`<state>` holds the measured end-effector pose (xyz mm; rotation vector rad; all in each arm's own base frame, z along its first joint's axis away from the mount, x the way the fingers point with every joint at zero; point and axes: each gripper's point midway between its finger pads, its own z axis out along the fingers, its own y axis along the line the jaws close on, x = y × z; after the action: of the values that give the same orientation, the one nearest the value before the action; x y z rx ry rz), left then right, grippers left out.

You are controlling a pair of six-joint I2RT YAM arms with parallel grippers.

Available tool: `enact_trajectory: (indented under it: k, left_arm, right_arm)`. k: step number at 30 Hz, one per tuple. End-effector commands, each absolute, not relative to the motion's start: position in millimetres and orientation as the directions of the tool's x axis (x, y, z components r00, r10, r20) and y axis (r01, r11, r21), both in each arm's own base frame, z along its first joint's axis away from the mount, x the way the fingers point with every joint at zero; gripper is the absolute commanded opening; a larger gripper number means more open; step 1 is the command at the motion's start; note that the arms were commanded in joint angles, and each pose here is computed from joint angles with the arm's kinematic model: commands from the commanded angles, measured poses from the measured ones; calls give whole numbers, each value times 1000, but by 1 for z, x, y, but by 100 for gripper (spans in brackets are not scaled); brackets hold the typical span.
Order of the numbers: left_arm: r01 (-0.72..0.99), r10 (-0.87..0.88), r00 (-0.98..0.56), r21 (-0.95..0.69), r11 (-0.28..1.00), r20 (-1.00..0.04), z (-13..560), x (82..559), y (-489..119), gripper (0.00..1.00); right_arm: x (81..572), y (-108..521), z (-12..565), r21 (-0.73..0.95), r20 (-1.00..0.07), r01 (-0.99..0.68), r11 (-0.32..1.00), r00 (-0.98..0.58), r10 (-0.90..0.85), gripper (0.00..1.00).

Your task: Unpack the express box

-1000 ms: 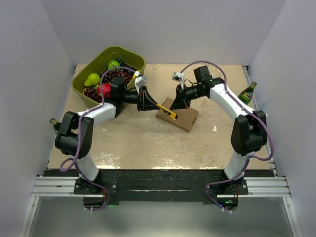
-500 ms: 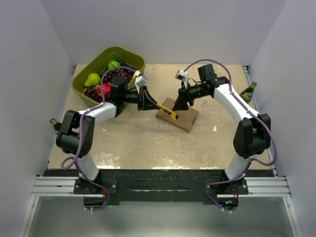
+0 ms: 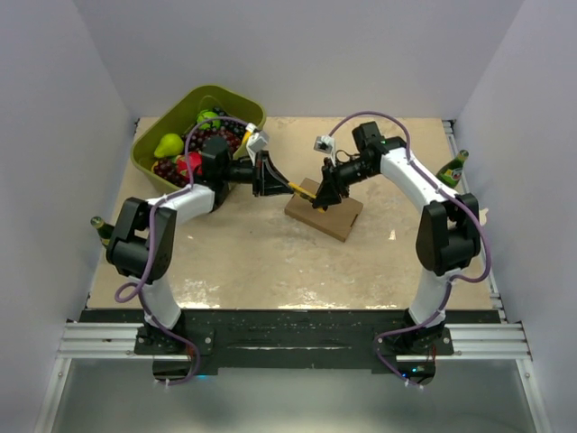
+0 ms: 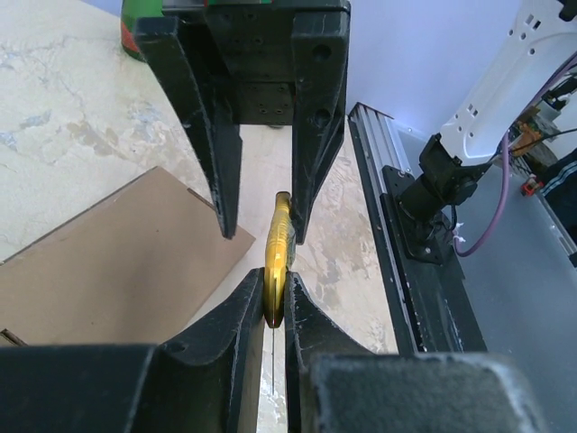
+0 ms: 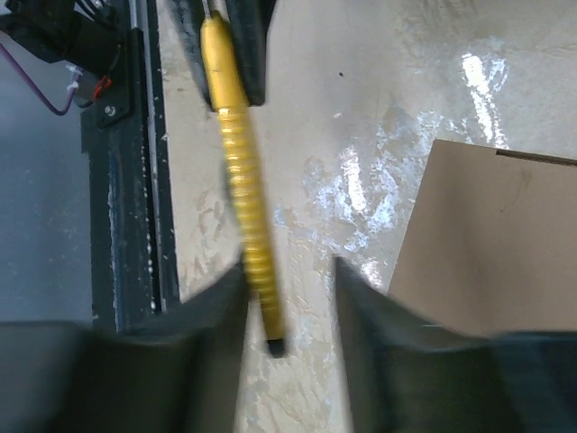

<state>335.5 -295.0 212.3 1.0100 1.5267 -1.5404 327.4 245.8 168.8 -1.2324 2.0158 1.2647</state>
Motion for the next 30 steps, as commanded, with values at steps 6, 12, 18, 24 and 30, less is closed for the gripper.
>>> enact_trajectory:
  k: [6, 12, 18, 24, 30]
  left_arm:
    - [924, -3, -381, -380, -37, -925, 229, 346, -302, 0]
    - [948, 93, -314, -307, 79, -945, 208, 360, -295, 57]
    - [975, 152, -159, -131, 178, -976, 216, 375, -286, 61]
    - [967, 123, -87, -54, 250, -989, 237, 397, -287, 62]
    - [982, 113, -81, -60, 180, -990, 243, 400, -304, 62]
  right_arm:
    - [328, 249, 199, 383, -805, -913, 144, -406, -432, 0]
    - [350, 217, 201, 127, -762, -967, 221, -238, -602, 0]
    - [366, 194, 199, -44, -680, -982, 185, -106, -725, 0]
    - [364, 191, 195, -126, -608, -983, 135, -31, -793, 0]
    - [359, 192, 197, -150, -571, -982, 118, -11, -821, 0]
